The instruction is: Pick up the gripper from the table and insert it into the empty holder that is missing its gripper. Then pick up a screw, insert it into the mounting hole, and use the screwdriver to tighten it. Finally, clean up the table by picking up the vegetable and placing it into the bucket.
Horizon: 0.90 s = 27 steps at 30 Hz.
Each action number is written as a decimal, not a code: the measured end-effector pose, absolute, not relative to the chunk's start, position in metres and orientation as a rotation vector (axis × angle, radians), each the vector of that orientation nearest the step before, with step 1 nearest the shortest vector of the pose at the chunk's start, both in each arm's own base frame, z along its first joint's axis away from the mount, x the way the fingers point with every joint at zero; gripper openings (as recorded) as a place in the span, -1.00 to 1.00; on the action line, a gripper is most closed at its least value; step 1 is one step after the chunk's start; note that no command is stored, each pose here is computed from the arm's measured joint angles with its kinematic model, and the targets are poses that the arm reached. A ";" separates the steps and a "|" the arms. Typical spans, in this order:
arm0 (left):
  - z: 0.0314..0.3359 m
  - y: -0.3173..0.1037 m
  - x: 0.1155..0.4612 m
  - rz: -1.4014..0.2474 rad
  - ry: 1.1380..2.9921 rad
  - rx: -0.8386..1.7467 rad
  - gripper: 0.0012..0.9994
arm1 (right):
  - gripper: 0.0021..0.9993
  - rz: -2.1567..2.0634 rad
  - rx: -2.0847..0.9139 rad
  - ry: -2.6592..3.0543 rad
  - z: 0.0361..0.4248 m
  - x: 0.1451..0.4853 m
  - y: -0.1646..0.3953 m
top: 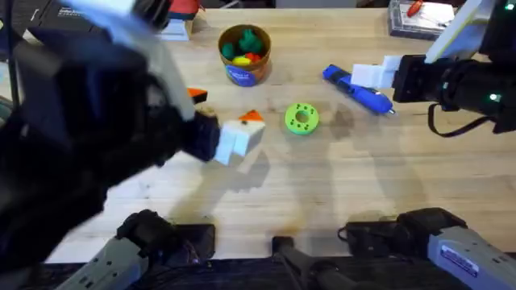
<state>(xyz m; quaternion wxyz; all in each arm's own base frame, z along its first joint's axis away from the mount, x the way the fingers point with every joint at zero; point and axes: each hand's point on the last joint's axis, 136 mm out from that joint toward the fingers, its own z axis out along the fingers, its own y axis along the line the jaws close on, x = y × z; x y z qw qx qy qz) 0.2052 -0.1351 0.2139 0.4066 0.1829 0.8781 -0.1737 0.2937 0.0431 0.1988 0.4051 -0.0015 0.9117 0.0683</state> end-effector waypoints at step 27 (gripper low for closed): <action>0.101 -0.067 0.289 -0.225 2.675 -0.939 0.97 | 0.99 0.177 0.001 2.281 0.202 0.297 0.043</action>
